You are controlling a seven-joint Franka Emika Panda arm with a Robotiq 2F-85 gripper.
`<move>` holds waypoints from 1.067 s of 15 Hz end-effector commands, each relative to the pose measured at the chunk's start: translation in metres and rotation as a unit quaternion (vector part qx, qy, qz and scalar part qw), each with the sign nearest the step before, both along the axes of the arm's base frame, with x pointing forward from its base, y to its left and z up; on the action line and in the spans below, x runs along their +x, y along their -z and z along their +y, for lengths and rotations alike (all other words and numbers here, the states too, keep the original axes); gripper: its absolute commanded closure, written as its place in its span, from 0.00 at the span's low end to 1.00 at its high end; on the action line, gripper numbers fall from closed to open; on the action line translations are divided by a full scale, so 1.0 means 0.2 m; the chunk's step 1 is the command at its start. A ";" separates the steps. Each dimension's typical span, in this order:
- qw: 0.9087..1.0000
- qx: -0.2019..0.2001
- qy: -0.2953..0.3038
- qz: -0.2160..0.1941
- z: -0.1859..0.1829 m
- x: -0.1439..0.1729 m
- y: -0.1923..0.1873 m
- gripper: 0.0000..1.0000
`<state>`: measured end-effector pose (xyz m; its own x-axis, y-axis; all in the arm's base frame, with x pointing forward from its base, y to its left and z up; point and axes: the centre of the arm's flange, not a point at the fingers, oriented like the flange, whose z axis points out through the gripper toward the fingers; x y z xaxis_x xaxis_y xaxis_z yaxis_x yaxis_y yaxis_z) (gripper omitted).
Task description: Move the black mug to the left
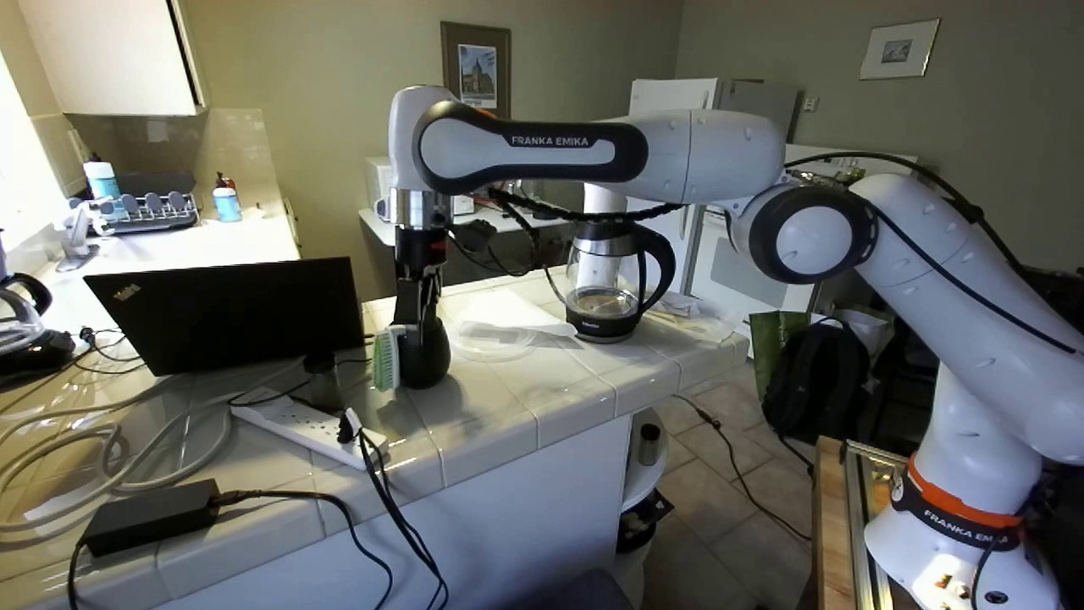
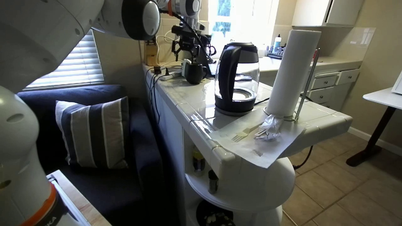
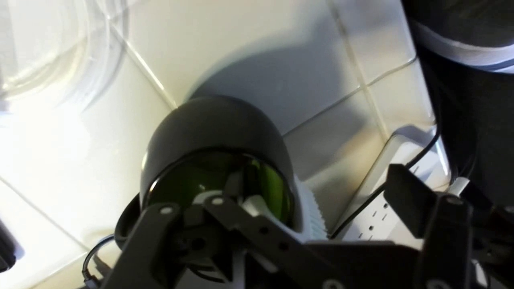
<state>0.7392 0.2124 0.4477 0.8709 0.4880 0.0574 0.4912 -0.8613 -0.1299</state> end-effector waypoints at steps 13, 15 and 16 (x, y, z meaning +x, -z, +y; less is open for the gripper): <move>0.951 -0.049 0.287 0.103 0.10 -0.33 -0.44 0.00; 0.934 -0.062 0.337 0.105 0.06 -0.38 -0.47 0.00; 0.924 -0.071 0.359 0.110 0.05 -0.40 -0.48 0.00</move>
